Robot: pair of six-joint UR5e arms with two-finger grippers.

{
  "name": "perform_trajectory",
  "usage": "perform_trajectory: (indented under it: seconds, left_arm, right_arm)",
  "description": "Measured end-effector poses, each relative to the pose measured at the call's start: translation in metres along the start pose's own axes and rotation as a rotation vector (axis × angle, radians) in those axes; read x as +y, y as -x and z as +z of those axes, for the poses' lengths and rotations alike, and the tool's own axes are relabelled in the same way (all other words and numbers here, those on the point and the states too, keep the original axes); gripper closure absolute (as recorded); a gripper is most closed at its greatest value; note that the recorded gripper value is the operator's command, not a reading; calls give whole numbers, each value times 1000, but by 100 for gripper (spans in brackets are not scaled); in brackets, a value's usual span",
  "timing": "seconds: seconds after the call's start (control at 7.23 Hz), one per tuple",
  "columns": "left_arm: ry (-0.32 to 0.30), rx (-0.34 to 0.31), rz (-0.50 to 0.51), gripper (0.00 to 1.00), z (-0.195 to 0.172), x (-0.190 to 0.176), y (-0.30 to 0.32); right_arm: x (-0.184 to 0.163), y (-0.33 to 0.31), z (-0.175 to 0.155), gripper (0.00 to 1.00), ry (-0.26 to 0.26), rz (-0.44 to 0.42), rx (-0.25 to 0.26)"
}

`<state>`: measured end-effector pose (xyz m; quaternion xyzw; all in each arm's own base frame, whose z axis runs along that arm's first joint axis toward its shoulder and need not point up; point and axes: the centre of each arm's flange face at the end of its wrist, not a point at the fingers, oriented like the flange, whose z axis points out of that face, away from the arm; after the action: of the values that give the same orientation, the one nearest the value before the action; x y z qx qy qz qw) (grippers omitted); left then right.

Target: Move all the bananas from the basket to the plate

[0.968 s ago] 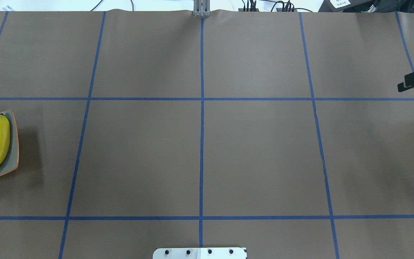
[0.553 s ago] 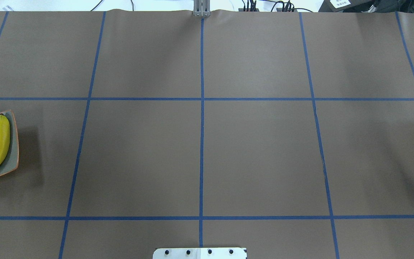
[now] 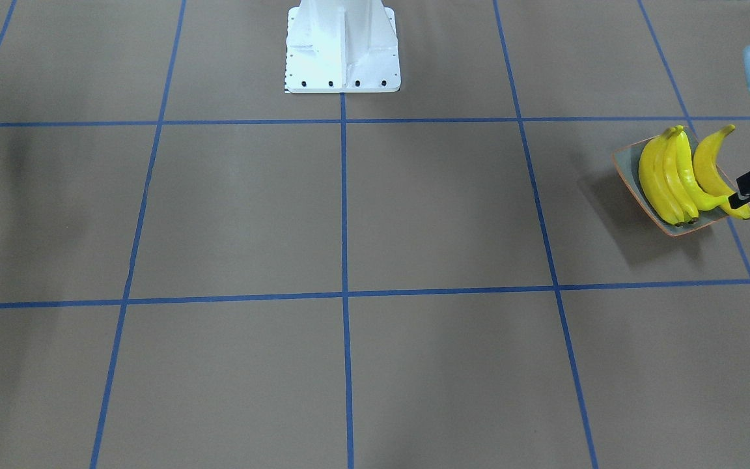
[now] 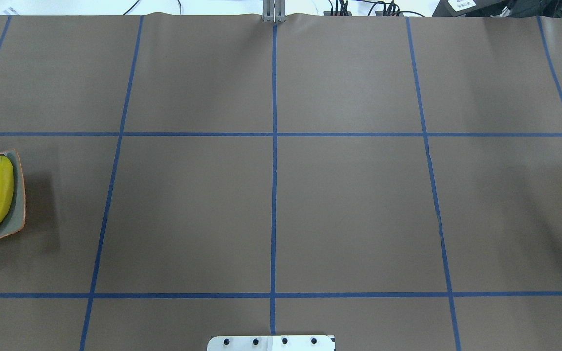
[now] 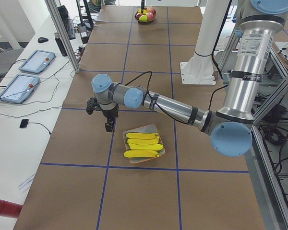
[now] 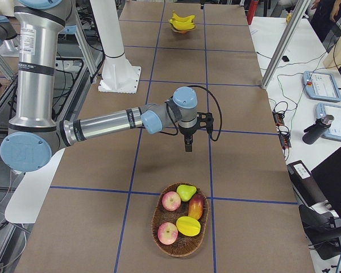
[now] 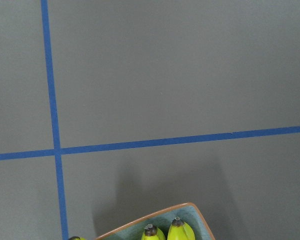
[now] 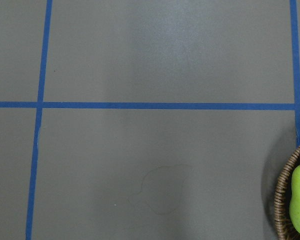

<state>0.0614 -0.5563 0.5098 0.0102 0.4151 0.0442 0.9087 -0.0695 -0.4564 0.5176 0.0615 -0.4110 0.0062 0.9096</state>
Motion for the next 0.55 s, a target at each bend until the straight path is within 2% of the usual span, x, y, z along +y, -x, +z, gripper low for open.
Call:
perform_trajectory:
  seconds: [0.28, 0.55]
  left_arm:
    - [11, 20, -3, 0, 4, 8, 11]
    - [7, 10, -3, 0, 3, 10, 16]
  right_arm:
    - [-27, -10, 4, 0, 32, -35, -1]
    - [-44, -18, -7, 0, 68, -80, 16]
